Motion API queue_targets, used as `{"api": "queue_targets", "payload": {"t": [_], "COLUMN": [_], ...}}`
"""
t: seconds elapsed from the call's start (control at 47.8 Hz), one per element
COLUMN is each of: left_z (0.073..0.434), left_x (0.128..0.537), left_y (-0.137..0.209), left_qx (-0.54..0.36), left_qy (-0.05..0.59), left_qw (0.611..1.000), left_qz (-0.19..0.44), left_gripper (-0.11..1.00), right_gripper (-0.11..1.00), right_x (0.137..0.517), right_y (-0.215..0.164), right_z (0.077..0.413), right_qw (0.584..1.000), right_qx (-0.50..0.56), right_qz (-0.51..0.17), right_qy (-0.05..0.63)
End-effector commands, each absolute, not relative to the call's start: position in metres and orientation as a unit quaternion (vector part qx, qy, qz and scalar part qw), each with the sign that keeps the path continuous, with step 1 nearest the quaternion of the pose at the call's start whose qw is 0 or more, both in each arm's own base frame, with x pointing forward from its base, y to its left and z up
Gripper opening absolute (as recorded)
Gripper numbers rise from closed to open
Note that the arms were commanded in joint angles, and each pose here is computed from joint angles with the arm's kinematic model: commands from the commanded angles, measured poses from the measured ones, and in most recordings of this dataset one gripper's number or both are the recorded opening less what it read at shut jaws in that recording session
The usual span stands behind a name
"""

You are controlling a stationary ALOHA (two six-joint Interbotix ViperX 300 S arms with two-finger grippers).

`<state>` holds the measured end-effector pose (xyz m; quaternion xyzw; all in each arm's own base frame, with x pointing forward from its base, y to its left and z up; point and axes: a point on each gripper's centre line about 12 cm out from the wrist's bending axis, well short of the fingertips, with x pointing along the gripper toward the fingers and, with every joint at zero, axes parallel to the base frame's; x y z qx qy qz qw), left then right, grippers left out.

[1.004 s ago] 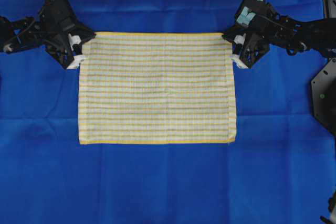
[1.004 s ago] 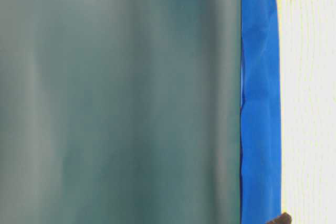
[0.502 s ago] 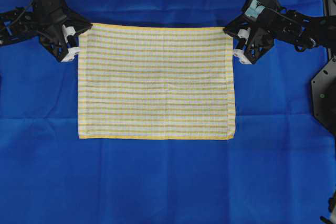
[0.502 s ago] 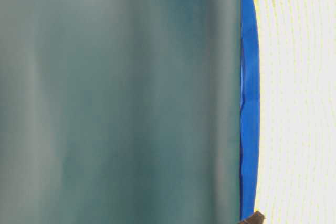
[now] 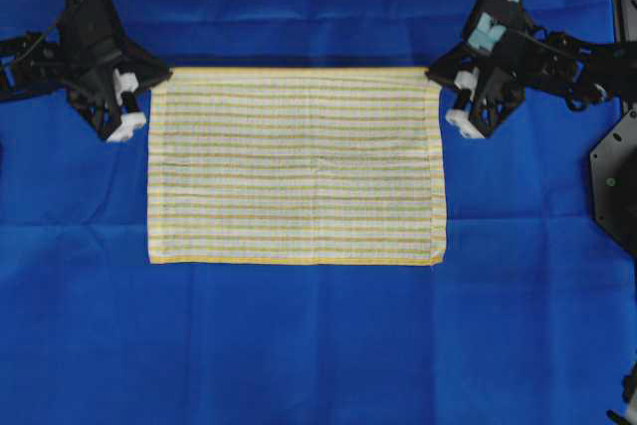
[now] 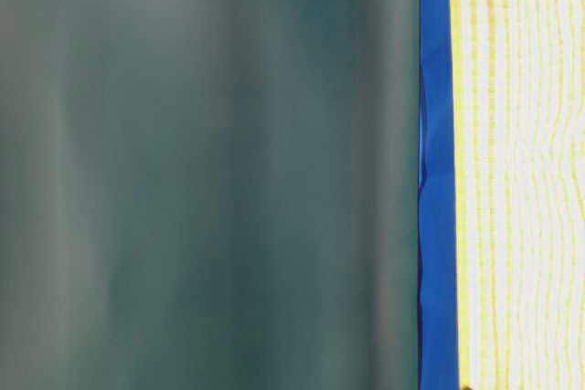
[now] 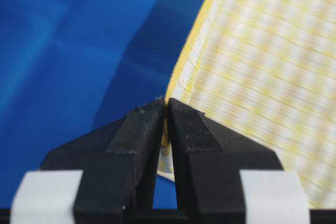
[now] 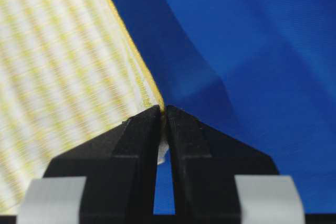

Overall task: Fold the yellow towel.
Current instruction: 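Pull both held corners toward the bottom edge, folding the towel in half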

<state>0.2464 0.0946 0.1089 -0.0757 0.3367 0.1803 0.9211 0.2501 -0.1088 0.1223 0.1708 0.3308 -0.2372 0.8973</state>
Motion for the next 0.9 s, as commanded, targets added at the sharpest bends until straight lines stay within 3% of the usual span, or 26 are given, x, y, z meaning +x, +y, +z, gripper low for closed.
{"api": "queue_targets", "payload": {"t": [0.0, 0.46, 0.711, 0.878], "left_z": [0.118, 0.134, 0.136, 0.136], "left_x": [0.248, 0.248, 0.249, 0.249], "left_y": [0.081, 0.001, -0.039, -0.048], "left_qx": [-0.077, -0.118, -0.144, -0.151], "left_qy": [0.322, 0.303, 0.31, 0.315], "left_qw": [0.93, 0.945, 0.94, 0.937], "left_qz": [0.162, 0.043, -0.017, -0.027], "left_gripper": [0.03, 0.03, 0.03, 0.03], "right_gripper": [0.04, 0.04, 0.04, 0.04], "right_x": [0.253, 0.252, 0.252, 0.254], "right_y": [-0.096, -0.007, 0.022, 0.032], "right_z": [0.134, 0.144, 0.143, 0.142], "right_qw": [0.907, 0.919, 0.916, 0.916], "right_qx": [0.173, 0.216, 0.229, 0.229], "right_qz": [-0.221, -0.104, -0.066, -0.054], "right_qy": [0.313, 0.314, 0.322, 0.325]}}
